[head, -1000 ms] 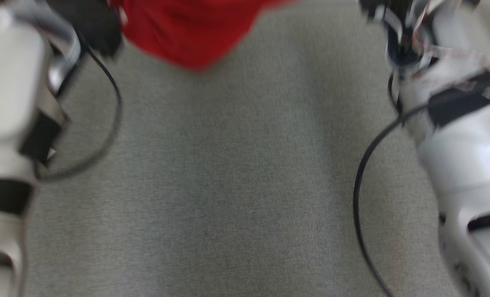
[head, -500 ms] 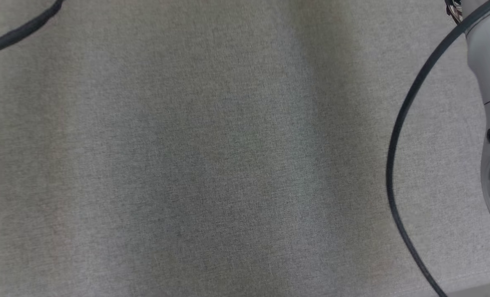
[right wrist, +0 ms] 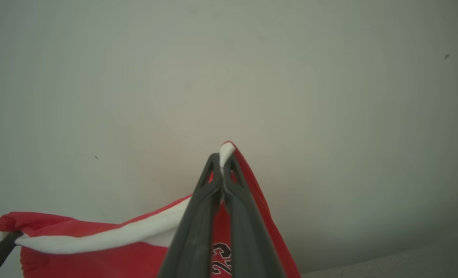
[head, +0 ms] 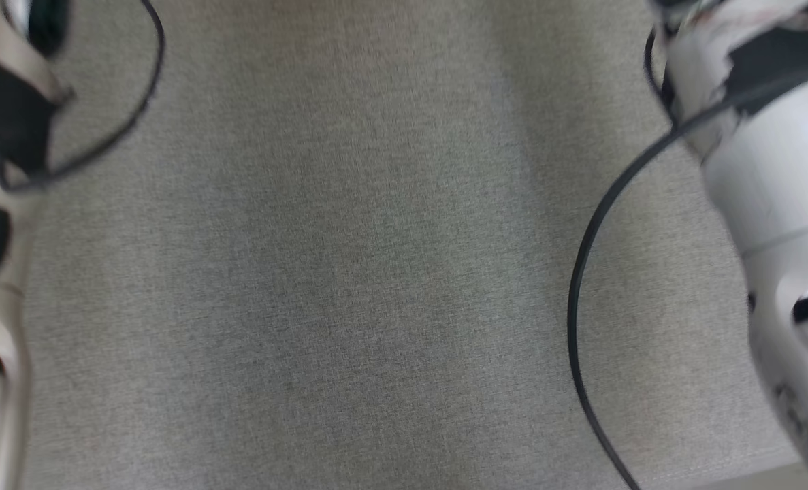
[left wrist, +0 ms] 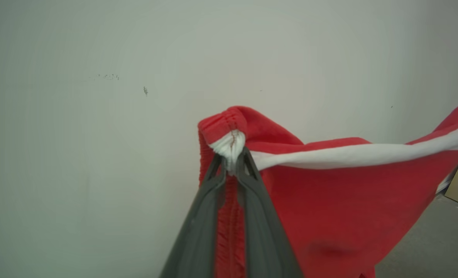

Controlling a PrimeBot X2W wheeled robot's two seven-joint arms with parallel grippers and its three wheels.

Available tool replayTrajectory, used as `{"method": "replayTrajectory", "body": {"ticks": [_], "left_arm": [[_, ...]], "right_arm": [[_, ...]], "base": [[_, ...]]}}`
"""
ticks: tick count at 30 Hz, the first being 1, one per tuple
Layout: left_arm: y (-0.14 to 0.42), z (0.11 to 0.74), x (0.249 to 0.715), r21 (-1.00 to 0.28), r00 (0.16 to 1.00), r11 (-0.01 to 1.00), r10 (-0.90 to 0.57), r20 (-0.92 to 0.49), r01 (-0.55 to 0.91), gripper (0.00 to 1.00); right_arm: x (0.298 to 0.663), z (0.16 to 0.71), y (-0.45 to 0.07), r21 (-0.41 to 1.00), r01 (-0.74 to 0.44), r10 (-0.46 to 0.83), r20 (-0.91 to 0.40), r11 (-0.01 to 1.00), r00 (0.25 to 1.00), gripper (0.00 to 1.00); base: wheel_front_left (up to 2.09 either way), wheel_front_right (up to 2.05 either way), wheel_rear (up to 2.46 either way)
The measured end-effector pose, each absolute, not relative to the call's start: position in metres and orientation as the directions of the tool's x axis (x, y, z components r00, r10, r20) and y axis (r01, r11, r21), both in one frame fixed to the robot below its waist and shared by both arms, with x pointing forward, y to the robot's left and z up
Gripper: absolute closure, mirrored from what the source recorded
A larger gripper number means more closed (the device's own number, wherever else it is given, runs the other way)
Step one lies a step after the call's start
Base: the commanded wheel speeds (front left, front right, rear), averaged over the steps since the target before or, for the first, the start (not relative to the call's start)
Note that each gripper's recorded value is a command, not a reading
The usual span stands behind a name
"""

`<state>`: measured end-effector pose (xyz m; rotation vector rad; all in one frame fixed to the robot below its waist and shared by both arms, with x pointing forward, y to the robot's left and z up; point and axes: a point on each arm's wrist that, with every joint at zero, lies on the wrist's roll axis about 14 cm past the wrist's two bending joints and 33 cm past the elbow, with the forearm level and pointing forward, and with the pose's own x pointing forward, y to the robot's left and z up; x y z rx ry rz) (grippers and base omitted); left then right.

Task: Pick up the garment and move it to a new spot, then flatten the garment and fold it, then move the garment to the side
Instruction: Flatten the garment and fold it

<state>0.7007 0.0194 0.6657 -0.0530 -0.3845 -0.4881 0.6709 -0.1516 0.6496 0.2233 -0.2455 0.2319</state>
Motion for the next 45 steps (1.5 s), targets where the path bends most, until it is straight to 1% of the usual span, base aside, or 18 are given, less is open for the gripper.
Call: {"method": "replayTrajectory", "body": {"ticks": [4, 9, 16, 22, 28, 32, 39, 40, 45], "left_arm": [[0.025, 0.647, 0.683, -0.030, 0.831, 0.886, -0.421, 0.365, 0.462, 1.00], [0.036, 0.628, 0.647, -0.110, 0.851, 0.893, -0.371, 0.370, 0.437, 1.00], [0.055, 0.591, 0.582, -0.195, 0.889, 0.898, -0.318, 0.329, 0.394, 1.00], [0.069, 0.574, 0.524, -0.274, 0.922, 0.902, -0.252, 0.295, 0.335, 1.00], [0.083, 0.555, 0.476, -0.290, 0.948, 0.915, -0.214, 0.235, 0.279, 1.00], [0.094, 0.546, 0.453, -0.310, 0.965, 0.923, -0.174, 0.198, 0.230, 1.00], [0.111, 0.522, 0.407, -0.318, 0.986, 0.936, -0.122, 0.113, 0.152, 1.00], [0.113, 0.513, 0.395, -0.313, 0.989, 0.939, -0.120, 0.083, 0.141, 1.00], [0.117, 0.494, 0.371, -0.324, 0.994, 0.940, -0.107, 0.013, 0.105, 1.00]], "right_arm": [[0.650, 0.629, -0.146, 0.220, -0.278, 0.223, 0.244, 0.935, 0.944, 1.00], [0.611, 0.607, -0.137, 0.270, -0.318, 0.256, 0.240, 0.909, 0.936, 1.00], [0.551, 0.575, -0.129, 0.302, -0.346, 0.292, 0.208, 0.889, 0.933, 1.00], [0.495, 0.544, -0.134, 0.341, -0.331, 0.294, 0.156, 0.880, 0.943, 1.00], [0.445, 0.524, -0.134, 0.411, -0.302, 0.278, 0.118, 0.860, 0.953, 1.00], [0.411, 0.510, -0.126, 0.452, -0.284, 0.285, 0.067, 0.845, 0.956, 1.00], [0.358, 0.503, -0.115, 0.455, -0.267, 0.307, -0.015, 0.849, 0.952, 1.00], [0.347, 0.502, -0.115, 0.465, -0.254, 0.305, -0.037, 0.848, 0.952, 1.00], [0.324, 0.494, -0.115, 0.488, -0.206, 0.294, -0.110, 0.848, 0.949, 1.00]], "base": [[0.00, 0.00, 0.00], [0.00, 0.00, 0.00], [0.00, 0.00, 0.00], [0.00, 0.00, 0.00], [0.00, 0.00, 0.00], [0.00, 0.00, 0.00], [0.00, 0.00, 0.00], [0.00, 0.00, 0.00], [0.00, 0.00, 0.00]]}}
